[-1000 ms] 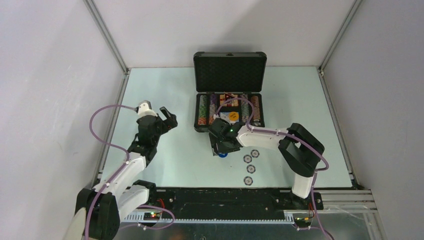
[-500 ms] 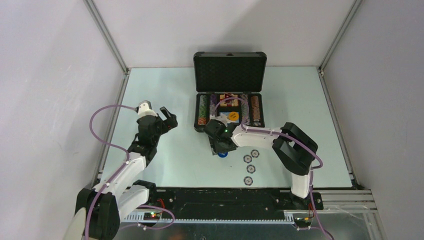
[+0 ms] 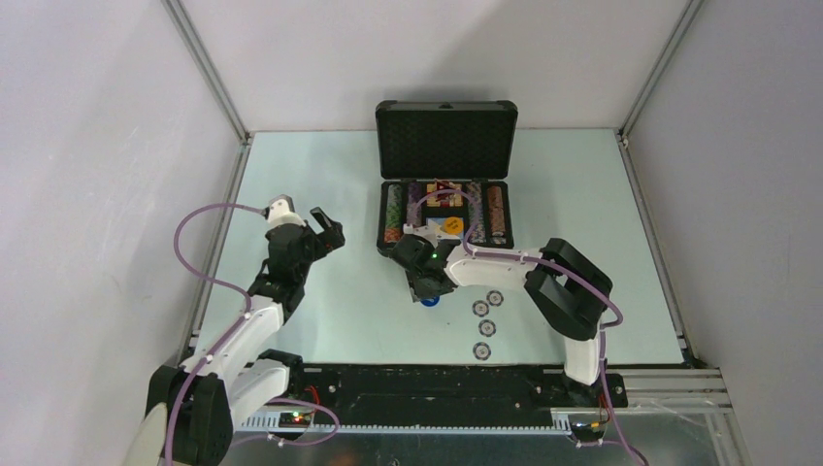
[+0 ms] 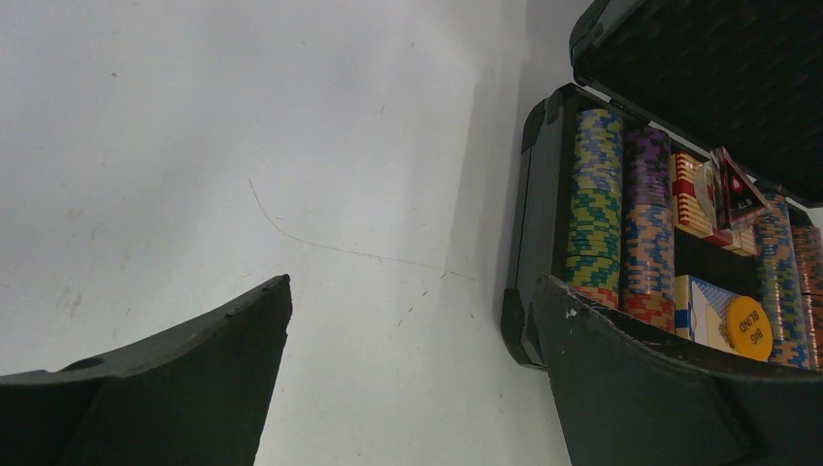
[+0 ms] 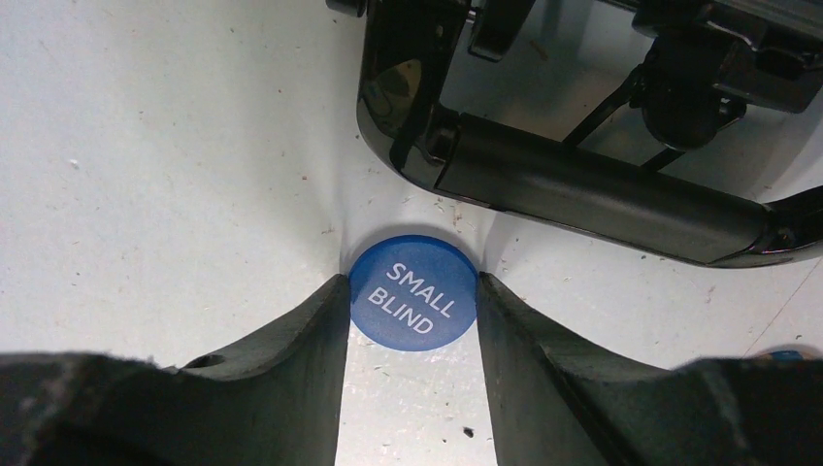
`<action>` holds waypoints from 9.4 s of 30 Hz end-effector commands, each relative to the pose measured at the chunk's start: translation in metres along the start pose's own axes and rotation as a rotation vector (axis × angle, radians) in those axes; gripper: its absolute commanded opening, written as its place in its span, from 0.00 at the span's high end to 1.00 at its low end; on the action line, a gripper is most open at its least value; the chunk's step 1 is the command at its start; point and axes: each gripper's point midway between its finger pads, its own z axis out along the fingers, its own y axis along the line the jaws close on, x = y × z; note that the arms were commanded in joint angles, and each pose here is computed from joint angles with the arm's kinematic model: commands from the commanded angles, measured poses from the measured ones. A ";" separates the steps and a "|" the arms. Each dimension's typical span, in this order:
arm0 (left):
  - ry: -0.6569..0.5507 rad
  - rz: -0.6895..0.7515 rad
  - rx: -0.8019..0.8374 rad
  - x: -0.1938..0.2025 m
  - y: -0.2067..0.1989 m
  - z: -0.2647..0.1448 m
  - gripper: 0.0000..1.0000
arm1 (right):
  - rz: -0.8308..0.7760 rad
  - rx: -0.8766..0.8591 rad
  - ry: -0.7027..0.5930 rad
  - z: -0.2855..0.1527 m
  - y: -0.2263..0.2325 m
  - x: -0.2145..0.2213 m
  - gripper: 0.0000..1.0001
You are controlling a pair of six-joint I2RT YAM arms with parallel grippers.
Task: Pack up texas hold em set
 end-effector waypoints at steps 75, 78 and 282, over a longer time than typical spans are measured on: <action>0.014 0.009 0.100 -0.003 -0.024 0.008 0.02 | 0.872 0.341 0.103 -0.021 -0.306 0.036 0.33; 0.015 0.009 0.100 -0.002 -0.024 0.009 0.02 | 0.861 0.338 0.101 -0.023 -0.305 0.036 0.39; 0.041 0.022 0.095 0.007 -0.023 0.015 0.02 | 0.493 0.217 0.148 -0.006 -0.238 0.019 0.61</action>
